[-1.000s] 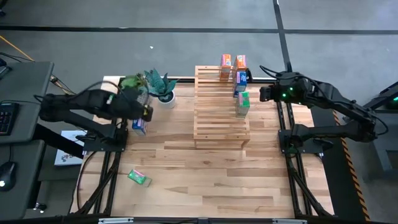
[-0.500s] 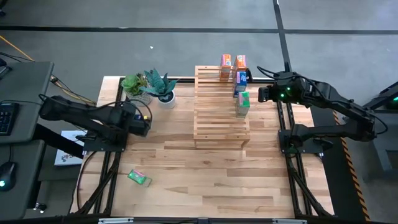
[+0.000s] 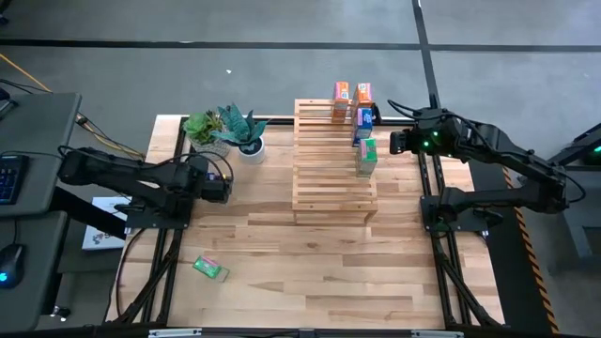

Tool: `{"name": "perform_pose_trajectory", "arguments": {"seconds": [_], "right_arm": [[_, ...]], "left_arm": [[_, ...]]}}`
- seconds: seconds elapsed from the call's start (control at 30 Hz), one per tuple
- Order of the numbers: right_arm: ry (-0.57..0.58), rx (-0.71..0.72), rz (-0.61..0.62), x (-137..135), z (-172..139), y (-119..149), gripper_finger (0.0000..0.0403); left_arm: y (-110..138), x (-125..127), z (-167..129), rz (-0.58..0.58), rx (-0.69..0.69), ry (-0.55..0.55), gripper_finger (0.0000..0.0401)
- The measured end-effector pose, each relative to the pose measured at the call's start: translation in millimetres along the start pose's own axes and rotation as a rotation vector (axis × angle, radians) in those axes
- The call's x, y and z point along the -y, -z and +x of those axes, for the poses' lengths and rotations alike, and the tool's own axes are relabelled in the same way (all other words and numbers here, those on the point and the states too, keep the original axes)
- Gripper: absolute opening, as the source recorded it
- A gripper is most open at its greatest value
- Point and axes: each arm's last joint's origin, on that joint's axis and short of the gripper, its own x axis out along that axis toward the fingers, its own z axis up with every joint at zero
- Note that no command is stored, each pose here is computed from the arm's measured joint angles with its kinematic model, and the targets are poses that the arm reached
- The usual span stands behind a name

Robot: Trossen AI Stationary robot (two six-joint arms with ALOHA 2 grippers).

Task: Stack cereal on shelf
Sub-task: Put the top left blue cereal box on the shelf

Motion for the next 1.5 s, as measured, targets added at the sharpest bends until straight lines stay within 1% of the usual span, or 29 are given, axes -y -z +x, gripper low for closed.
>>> {"name": "perform_pose_trajectory", "arguments": {"seconds": [0.3, 0.4, 0.83, 1.17, 1.23, 1.33, 1.5], "right_arm": [[-0.003, 0.002, 0.001, -0.3, 0.0, -0.2, 0.0000], [-0.002, 0.003, 0.001, -0.3, 0.0, -0.2, 0.0000], [-0.002, 0.002, -0.003, -0.2, 0.0, -0.2, 0.0000], [-0.002, 0.002, -0.002, -0.2, 0.0, -0.2, 0.0000], [-0.002, 0.002, -0.002, -0.2, 0.0, -0.2, 0.0000], [-0.002, 0.002, -0.001, -0.2, 0.0, -0.2, 0.0000], [-0.002, 0.002, 0.000, -0.2, 0.0, -0.2, 0.0000]], "left_arm": [[-6.0, 0.7, 3.7, -0.005, -0.026, -0.019, 0.0318], [-6.5, 1.0, 4.3, 0.006, -0.043, -0.020, 0.0309], [-6.3, 2.1, 5.3, 0.005, -0.047, -0.025, 0.0207], [-6.7, 1.9, 4.0, -0.003, -0.054, -0.020, 0.0163], [-9.7, 4.0, -3.1, 0.006, -0.077, 0.014, 0.0157], [-18.8, 9.0, -24.0, 0.040, -0.087, 0.112, 0.0149], [-47.0, 19.2, -81.4, 0.118, -0.032, 0.341, 0.0133]]}}
